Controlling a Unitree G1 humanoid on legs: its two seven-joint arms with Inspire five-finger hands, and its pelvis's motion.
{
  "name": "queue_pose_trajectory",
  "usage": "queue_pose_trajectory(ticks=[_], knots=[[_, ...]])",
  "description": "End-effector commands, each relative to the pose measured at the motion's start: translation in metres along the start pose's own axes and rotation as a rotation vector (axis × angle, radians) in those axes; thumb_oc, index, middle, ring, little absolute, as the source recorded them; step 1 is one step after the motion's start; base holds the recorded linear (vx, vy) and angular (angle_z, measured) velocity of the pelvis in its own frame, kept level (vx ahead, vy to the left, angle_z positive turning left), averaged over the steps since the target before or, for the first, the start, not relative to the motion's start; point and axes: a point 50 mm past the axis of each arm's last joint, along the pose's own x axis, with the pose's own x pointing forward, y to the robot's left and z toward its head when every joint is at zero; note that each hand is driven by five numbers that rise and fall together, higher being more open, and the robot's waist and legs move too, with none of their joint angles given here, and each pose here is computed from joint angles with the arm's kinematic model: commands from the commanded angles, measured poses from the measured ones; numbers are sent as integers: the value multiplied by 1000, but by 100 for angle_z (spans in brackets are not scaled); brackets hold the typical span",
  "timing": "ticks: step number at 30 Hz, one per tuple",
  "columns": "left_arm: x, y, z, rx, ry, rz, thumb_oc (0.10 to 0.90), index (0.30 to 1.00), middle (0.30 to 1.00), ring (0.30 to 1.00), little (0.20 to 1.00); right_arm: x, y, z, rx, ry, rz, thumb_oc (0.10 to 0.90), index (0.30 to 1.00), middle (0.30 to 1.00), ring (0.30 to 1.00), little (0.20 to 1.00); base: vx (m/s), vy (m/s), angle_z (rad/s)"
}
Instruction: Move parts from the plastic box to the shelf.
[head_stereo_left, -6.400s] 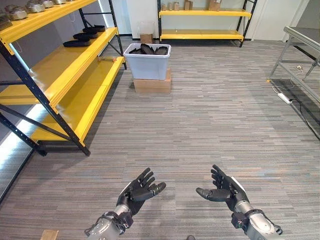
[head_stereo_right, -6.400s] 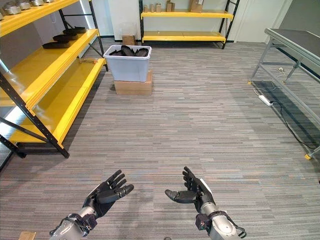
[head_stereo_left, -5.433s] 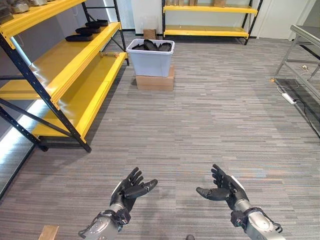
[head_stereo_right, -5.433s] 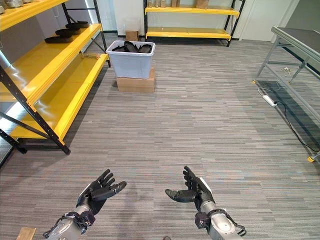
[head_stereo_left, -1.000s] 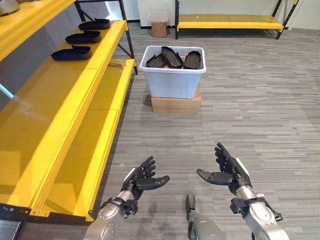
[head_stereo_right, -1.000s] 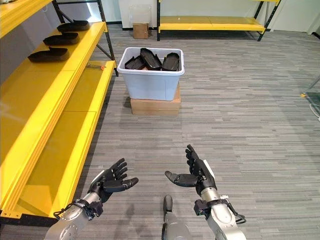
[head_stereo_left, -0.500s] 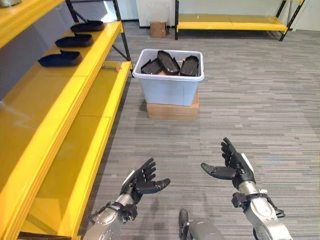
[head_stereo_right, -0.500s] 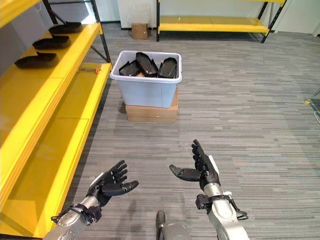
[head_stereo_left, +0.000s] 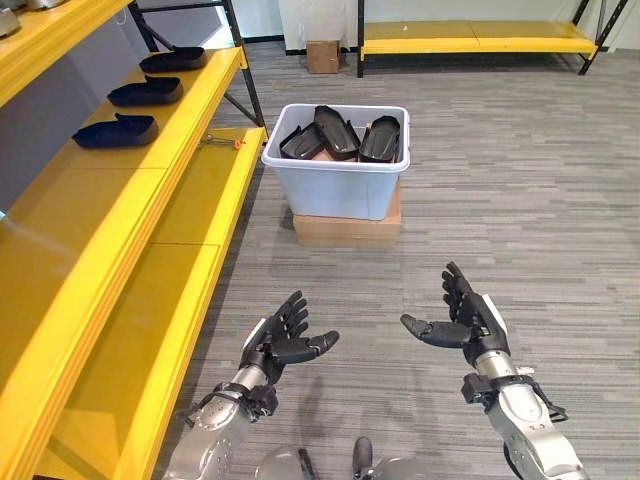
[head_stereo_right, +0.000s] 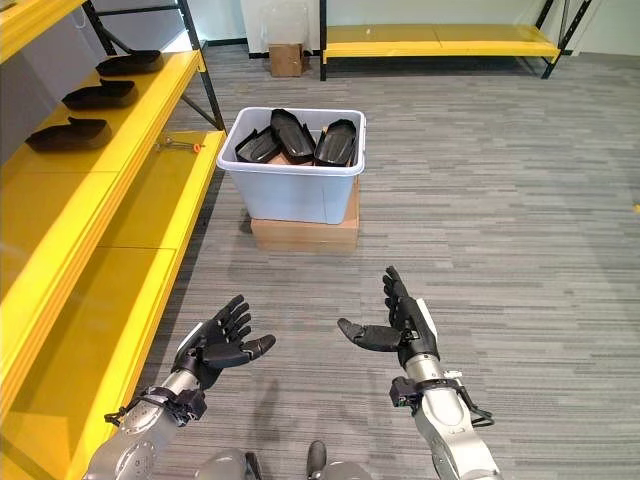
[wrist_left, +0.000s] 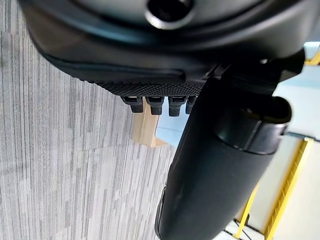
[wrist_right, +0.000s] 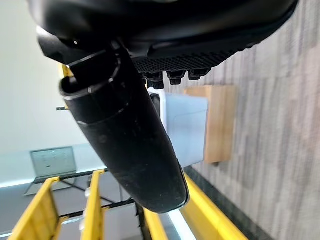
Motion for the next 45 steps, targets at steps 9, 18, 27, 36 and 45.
queue_pose_trajectory(ticks=[9, 18, 27, 36, 45], knots=[[-10, 20, 47, -78, -353, 127, 900, 1000, 1000, 1000, 1000, 3, 11, 39, -9, -197, 156, 900, 1000, 1000, 1000, 1000, 323, 105, -50], [-9, 21, 49, -8, -330, 89, 900, 1000, 1000, 1000, 1000, 4, 10, 35, 37, -160, 133, 900, 1000, 1000, 1000, 1000, 349, 139, -22], [-6, 13, 85, 329, -475, 32, 900, 1000, 1000, 1000, 1000, 10, 11, 54, -37, -309, -76, 900, 1000, 1000, 1000, 1000, 238, 162, 11], [-5, 4, 102, 380, -550, 37, 900, 1000, 1000, 1000, 1000, 12, 5, 53, 13, -313, -318, 900, 1000, 1000, 1000, 1000, 158, 211, -4], [-17, 3, 106, 475, -665, 146, 900, 1000, 1000, 1000, 1000, -6, -20, 79, -11, -543, -540, 900, 1000, 1000, 1000, 1000, 104, 38, -37]])
